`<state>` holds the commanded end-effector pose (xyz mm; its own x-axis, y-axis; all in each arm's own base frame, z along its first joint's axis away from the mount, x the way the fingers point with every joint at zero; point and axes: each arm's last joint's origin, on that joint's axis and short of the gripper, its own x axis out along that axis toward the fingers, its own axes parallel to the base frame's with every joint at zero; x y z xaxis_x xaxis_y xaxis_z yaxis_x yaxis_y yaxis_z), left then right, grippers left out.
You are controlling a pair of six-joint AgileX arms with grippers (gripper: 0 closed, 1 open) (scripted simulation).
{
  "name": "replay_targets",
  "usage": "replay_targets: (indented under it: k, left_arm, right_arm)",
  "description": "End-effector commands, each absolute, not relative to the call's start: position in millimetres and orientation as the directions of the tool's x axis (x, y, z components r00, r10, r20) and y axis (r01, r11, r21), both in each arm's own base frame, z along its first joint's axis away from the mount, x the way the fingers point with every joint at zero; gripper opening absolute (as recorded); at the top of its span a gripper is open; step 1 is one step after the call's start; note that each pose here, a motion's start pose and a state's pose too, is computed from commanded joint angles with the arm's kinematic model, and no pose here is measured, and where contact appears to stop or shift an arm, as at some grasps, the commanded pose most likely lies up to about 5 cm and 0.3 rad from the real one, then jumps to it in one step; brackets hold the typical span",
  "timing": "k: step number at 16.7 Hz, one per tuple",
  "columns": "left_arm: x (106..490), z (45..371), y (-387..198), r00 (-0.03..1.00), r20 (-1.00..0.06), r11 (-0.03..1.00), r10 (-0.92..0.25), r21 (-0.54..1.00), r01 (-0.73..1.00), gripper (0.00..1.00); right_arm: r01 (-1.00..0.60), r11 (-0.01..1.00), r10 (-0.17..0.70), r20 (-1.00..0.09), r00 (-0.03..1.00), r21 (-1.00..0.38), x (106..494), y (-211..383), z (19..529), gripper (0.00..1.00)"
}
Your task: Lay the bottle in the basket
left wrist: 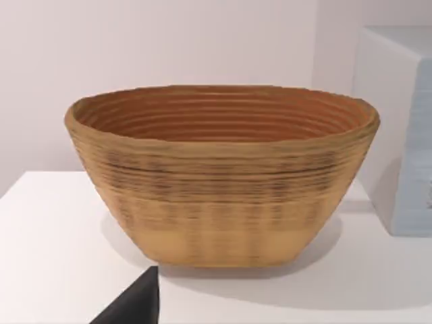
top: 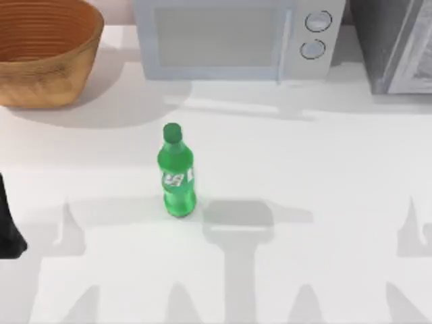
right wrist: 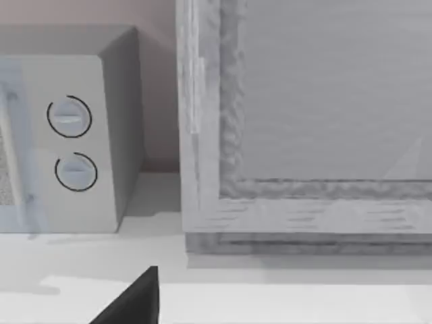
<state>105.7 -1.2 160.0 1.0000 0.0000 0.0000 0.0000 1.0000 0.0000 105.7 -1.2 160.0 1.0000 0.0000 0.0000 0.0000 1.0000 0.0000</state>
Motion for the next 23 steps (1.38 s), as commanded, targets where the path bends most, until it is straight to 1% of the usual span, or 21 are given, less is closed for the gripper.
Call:
replay_targets:
  k: [3,6,10,14,18,23]
  left_arm:
    - [106.2,160.7,-1.5,1.000,0.002,1.000,-0.005,0.000,0.005,1.00]
    - [111.1,165.5,-4.3,0.999,0.007,0.999,-0.049,0.002,0.049,1.00]
    - [127.1,171.9,-11.7,0.988,0.001,0.988,-0.153,0.006,0.153,1.00]
    - [152.1,170.9,-23.5,0.959,-0.019,0.959,-0.283,0.008,0.283,1.00]
    - [179.6,156.8,-39.0,0.909,-0.044,0.910,-0.414,0.006,0.415,1.00]
    - [204.1,122.6,-59.8,0.825,-0.073,0.827,-0.560,0.003,0.562,1.00]
  right_arm:
    - [0.000,1.000,0.000,0.000,1.000,0.000,105.7,-1.2,160.0,1.00]
    - [0.000,1.000,0.000,0.000,1.000,0.000,105.7,-1.2,160.0,1.00]
    - [0.000,1.000,0.000,0.000,1.000,0.000,105.7,-1.2,160.0,1.00]
    - [0.000,1.000,0.000,0.000,1.000,0.000,105.7,-1.2,160.0,1.00]
    - [0.000,1.000,0.000,0.000,1.000,0.000,105.7,-1.2,160.0,1.00]
    - [0.000,1.000,0.000,0.000,1.000,0.000,105.7,-1.2,160.0,1.00]
